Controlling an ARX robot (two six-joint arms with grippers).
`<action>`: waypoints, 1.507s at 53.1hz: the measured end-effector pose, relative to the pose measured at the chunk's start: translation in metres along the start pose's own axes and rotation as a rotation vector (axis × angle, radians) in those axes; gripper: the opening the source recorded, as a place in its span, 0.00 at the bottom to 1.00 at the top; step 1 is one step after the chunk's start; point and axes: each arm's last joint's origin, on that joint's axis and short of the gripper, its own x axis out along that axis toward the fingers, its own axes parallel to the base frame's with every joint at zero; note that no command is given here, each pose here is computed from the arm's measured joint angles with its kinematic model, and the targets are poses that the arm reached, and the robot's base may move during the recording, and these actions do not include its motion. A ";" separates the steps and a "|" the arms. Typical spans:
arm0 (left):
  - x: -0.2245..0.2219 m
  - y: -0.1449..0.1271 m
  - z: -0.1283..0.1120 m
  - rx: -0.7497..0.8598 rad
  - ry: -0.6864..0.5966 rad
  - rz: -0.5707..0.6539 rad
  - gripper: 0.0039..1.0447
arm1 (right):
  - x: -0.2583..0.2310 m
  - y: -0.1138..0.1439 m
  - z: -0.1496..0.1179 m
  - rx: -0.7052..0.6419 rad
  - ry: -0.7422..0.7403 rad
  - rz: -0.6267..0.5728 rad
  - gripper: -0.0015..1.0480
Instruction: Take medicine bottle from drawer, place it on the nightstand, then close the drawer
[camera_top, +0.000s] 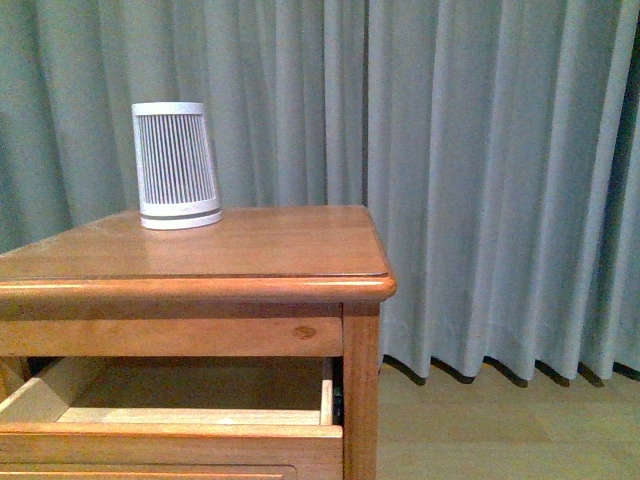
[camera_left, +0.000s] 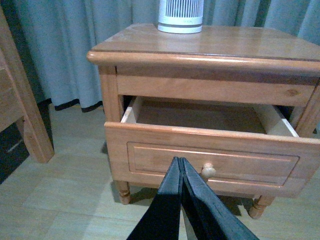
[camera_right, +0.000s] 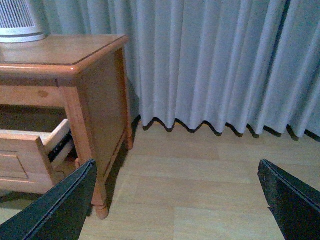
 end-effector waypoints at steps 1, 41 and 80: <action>-0.001 0.000 -0.002 0.000 -0.002 0.000 0.03 | 0.000 0.000 0.000 0.000 -0.001 0.000 0.93; -0.004 0.000 -0.001 0.002 -0.029 -0.003 0.61 | 0.000 0.000 0.000 0.000 -0.001 -0.003 0.93; -0.004 0.000 -0.001 0.004 -0.029 0.004 0.94 | 0.000 0.000 0.000 0.000 0.000 0.007 0.93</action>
